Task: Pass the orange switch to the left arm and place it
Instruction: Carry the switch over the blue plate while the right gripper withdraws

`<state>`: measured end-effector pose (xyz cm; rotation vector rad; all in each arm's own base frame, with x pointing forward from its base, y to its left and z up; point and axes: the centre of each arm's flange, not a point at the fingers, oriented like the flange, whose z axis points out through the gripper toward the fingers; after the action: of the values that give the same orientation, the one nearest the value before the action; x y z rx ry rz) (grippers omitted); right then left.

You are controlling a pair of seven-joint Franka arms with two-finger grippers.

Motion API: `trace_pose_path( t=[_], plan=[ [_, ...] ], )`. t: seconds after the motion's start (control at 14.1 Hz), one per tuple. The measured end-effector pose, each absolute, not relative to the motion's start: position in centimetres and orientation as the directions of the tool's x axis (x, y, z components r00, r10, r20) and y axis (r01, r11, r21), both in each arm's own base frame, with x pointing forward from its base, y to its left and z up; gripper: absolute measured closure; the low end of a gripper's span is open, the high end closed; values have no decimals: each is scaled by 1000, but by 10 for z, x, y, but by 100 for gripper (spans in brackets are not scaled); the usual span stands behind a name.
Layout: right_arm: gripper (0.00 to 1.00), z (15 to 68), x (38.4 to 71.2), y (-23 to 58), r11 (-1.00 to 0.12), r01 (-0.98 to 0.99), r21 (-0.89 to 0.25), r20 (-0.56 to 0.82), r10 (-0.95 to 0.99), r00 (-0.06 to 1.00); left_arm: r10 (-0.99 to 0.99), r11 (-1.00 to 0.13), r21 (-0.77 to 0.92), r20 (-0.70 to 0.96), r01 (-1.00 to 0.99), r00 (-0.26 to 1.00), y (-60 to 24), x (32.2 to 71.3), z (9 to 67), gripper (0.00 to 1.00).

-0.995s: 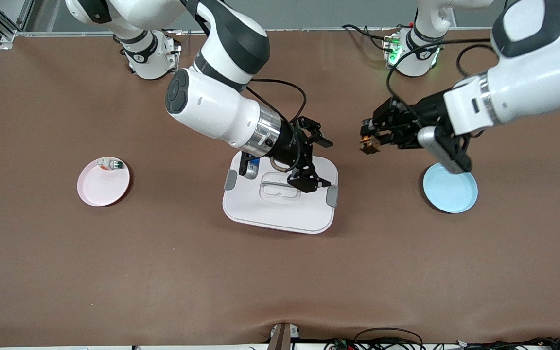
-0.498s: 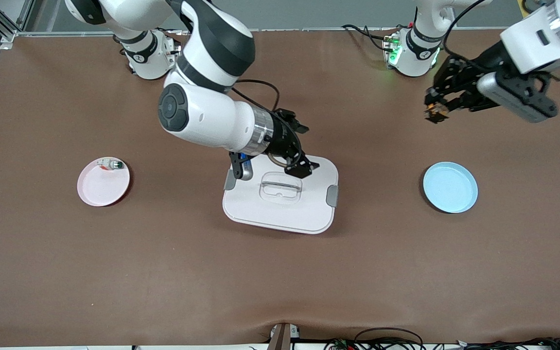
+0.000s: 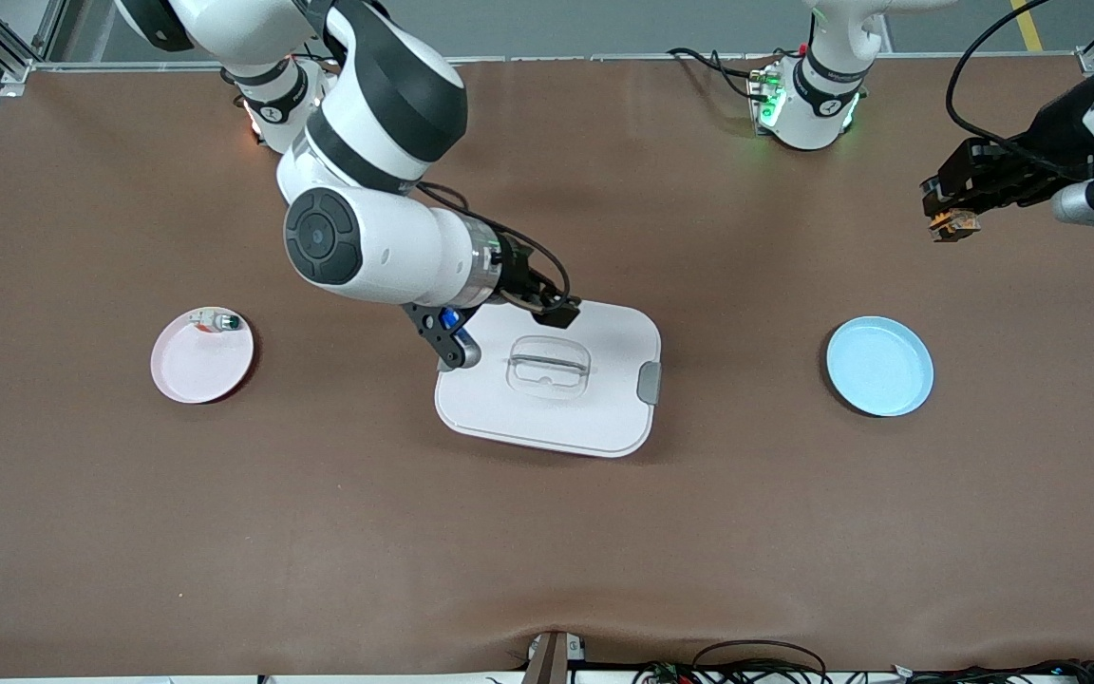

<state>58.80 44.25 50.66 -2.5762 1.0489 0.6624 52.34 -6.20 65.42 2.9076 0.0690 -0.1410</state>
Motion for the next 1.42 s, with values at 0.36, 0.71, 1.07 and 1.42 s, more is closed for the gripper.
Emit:
trace_pose_path(
  t=[0.36, 0.71, 1.07, 1.42],
  plan=[
    [0, 492, 587, 417, -903, -424, -75, -406, -361, 840, 353, -920, 116, -164, 373, 921, -3, 517, 656, 59],
    [0, 487, 601, 384, -995, -36, -96, -295, -7, 955, 642, -756, 14, -182, 654, 745, 12, 533, 624, 59],
    [0, 484, 626, 328, -976, 203, -81, -274, 217, 937, 874, -482, -14, -82, 876, 479, 18, 551, 546, 59],
    [0, 480, 637, 281, -950, 311, -17, -323, 300, 897, 947, -317, 36, -44, 948, 319, 19, 538, 461, 59]
  ],
)
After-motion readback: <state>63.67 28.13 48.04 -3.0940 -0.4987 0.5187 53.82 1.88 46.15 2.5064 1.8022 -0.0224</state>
